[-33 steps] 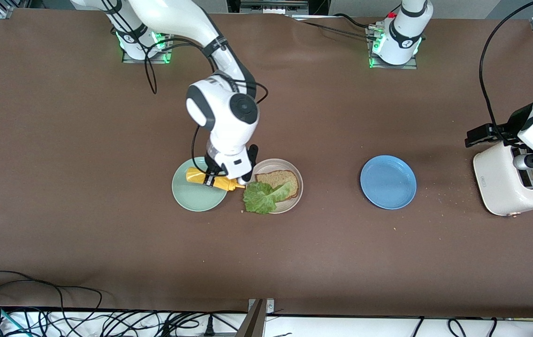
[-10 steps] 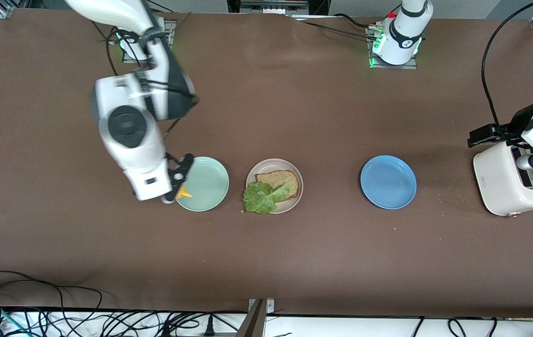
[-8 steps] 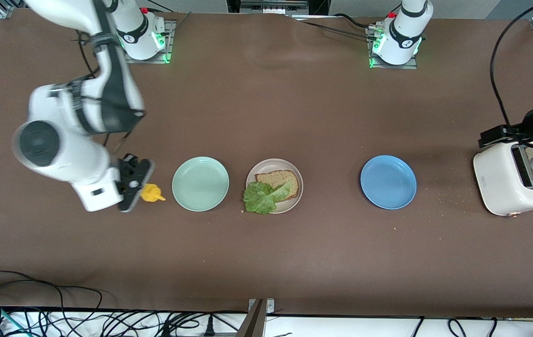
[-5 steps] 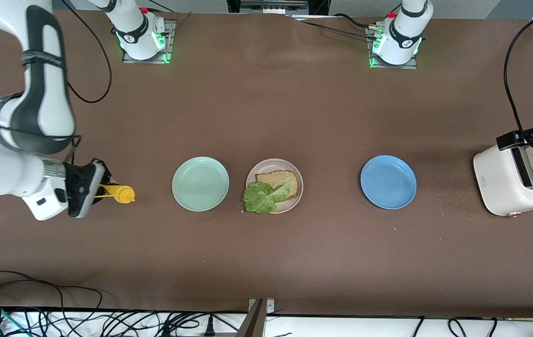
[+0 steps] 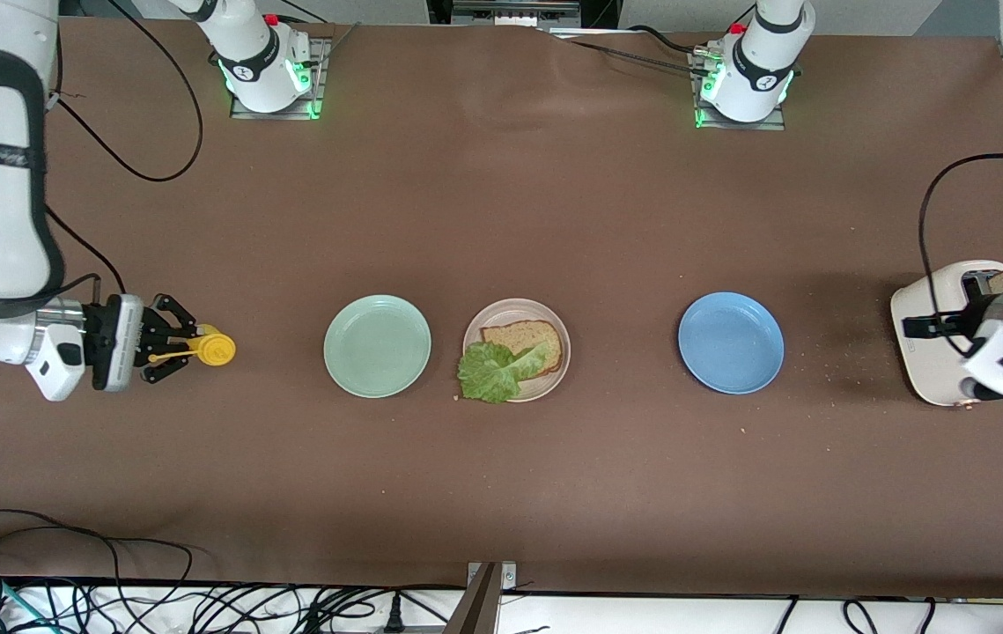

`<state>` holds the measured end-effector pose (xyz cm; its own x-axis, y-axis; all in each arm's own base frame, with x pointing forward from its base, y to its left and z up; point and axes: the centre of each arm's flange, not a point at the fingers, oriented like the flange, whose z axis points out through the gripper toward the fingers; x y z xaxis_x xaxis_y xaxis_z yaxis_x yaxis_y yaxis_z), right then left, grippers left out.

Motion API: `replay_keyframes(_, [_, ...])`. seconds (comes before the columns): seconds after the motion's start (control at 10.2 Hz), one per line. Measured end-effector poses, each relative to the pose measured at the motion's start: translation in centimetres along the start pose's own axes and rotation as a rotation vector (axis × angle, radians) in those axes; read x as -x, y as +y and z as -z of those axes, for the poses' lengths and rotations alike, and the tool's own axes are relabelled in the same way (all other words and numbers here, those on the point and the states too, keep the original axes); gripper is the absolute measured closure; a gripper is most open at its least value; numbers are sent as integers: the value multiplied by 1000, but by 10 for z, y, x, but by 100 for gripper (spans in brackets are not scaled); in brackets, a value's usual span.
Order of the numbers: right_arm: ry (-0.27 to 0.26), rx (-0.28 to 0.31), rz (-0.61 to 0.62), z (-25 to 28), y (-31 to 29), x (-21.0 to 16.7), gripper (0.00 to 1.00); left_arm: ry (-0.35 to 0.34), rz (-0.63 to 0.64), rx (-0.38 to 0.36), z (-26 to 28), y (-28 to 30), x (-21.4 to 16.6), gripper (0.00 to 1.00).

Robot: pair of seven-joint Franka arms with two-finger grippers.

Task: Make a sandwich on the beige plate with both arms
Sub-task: 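Carry the bottle back with the right gripper while the left gripper reaches the toaster, then set the bottle down with the right gripper while the left gripper grasps toast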

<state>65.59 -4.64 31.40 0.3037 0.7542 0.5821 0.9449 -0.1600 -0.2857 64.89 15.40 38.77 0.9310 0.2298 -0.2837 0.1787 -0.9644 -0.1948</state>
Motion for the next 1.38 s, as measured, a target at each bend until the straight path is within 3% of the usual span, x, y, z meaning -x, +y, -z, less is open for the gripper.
replay_keyframes(0.3, [105,-1,70,-2,-6,61,91,47,15,10,27,-40,5,0])
replay_keyframes(0.49, [233,-35,128,-16,-9,88,91,62,-35,-17,22,-74,4,0])
replay_keyframes(0.79, [365,-58,193,-36,-9,144,91,63,-71,0,-2,-141,7,0])
replay_keyframes(1.18, [460,-67,200,-61,-10,181,91,69,-85,8,-40,-144,-12,1])
replay_keyframes(1.38, [492,-77,185,-69,-11,190,91,35,-96,17,-60,-137,-16,26])
